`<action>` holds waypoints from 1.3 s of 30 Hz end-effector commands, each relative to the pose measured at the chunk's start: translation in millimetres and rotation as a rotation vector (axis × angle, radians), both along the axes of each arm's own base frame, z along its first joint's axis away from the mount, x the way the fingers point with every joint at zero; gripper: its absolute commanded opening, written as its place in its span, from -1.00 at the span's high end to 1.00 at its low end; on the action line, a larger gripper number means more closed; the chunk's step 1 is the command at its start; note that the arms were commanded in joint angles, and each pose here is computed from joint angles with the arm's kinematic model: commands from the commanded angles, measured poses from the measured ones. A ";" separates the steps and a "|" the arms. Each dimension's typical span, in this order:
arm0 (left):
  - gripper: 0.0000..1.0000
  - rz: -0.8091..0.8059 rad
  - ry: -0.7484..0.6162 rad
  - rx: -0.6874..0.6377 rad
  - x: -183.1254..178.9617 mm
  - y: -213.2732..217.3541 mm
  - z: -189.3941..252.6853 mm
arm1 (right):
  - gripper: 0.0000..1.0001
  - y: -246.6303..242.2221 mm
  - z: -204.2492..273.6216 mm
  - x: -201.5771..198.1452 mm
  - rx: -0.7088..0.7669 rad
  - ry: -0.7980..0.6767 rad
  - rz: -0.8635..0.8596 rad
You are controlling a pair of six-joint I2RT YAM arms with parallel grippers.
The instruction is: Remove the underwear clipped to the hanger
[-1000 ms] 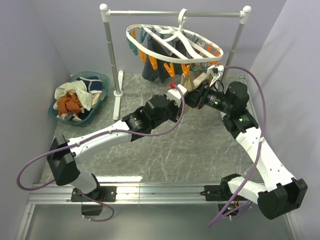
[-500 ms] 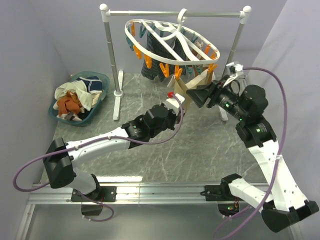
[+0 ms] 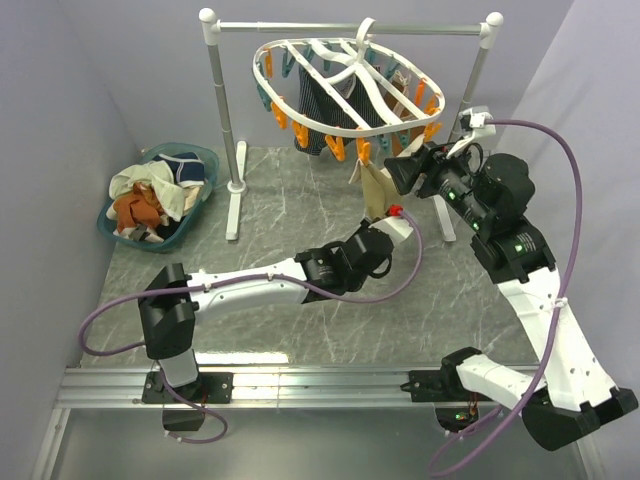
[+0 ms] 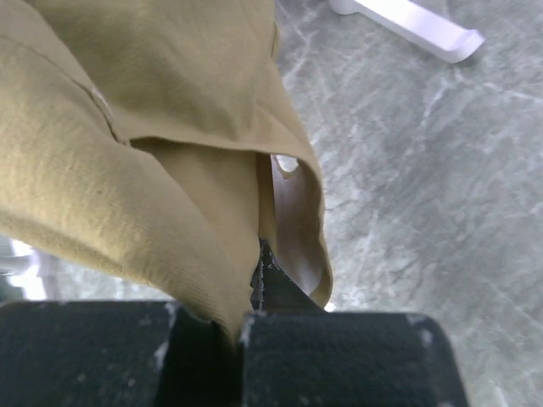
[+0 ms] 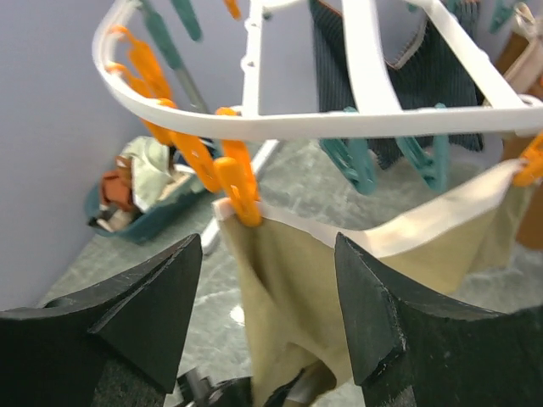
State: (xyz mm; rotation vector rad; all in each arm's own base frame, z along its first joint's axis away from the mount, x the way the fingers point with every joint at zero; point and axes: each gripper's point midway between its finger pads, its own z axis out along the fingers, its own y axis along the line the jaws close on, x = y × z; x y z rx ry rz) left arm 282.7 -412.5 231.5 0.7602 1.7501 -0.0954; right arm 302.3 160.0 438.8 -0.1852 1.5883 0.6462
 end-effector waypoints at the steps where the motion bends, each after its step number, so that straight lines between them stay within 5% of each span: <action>1: 0.99 0.066 -0.083 0.060 6.2 6.6 21.6 | -0.41 -8.7 7.8 4.7 -0.028 -0.031 -0.056; 10: 0.99 -0.088 -0.055 -0.007 -19.8 -9.3 38.8 | -0.47 29.4 4.4 -11.2 -0.022 -0.081 0.196; 21: 0.99 -0.517 0.131 -0.355 -106.4 9.8 92.5 | -0.56 50.6 22.1 -34.2 0.038 -0.096 0.568; 28: 0.99 -0.575 0.194 -0.340 -117.5 14.0 83.6 | -0.56 63.5 19.6 -39.7 0.149 -0.022 0.789; 39: 0.99 -0.598 0.196 -0.351 -122.2 13.7 92.6 | -0.54 68.5 18.1 -9.5 0.236 -0.019 0.754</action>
